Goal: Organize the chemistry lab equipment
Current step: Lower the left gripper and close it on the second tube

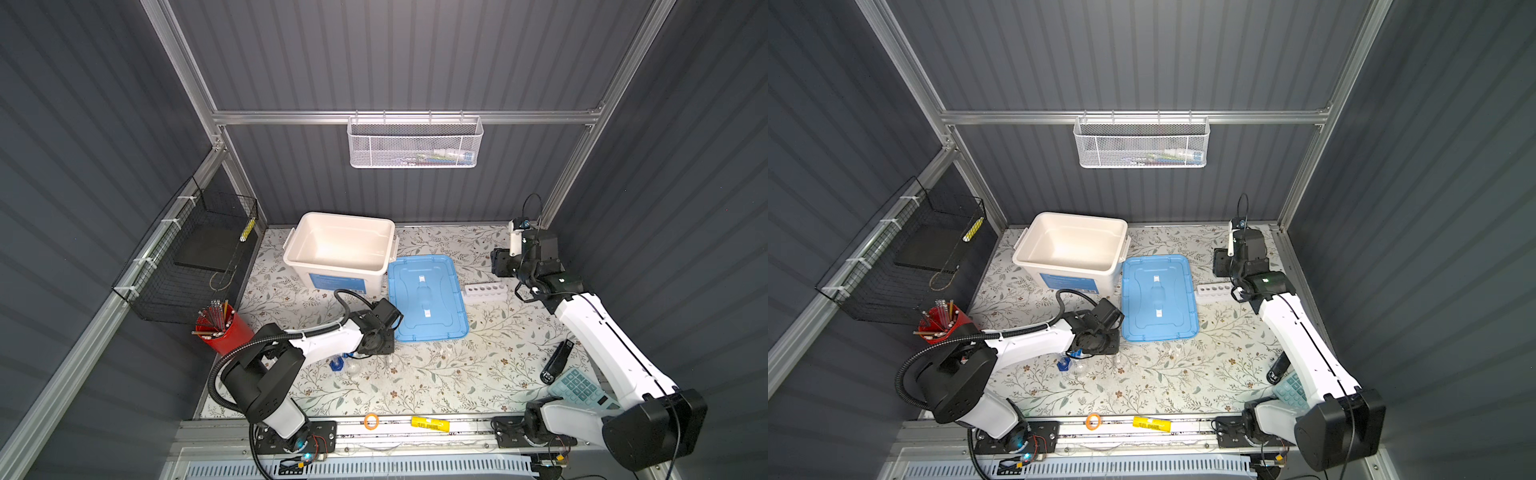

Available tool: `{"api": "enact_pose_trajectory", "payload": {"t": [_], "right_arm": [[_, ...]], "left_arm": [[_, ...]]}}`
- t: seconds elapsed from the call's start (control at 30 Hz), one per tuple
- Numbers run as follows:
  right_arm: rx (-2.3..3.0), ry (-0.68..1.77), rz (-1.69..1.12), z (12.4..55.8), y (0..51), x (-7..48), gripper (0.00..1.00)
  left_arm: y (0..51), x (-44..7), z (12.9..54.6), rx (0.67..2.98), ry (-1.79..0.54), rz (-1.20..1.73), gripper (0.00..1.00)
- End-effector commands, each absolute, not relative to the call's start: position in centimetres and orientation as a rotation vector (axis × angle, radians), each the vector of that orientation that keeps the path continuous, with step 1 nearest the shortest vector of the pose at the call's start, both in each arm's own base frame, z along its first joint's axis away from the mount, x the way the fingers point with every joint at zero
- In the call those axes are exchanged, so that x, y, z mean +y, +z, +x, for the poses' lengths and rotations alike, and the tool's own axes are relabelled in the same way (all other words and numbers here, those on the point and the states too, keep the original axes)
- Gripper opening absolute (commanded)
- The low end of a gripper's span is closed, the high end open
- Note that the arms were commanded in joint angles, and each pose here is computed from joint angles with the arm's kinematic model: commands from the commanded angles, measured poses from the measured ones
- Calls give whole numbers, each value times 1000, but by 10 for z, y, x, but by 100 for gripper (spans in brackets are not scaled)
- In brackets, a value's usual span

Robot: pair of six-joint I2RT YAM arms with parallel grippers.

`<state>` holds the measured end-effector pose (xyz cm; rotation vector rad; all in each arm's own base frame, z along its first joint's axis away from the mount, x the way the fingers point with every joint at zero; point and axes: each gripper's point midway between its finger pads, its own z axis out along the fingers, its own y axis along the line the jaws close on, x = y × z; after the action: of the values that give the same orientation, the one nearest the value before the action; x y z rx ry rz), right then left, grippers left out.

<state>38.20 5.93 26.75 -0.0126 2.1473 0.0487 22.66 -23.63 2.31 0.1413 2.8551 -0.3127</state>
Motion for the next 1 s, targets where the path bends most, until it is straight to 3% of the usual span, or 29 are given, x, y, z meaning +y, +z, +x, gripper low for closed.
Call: {"api": "enact_pose_trajectory", "payload": {"t": [0.0, 0.97], "right_arm": [[2148, 38, -21, 386, 263, 60, 64], [2152, 31, -21, 384, 261, 59, 64]], "left_arm": [[18, -236, 225, 2878, -306, 167, 33], [-3, -222, 212, 2923, -251, 197, 18]]}}
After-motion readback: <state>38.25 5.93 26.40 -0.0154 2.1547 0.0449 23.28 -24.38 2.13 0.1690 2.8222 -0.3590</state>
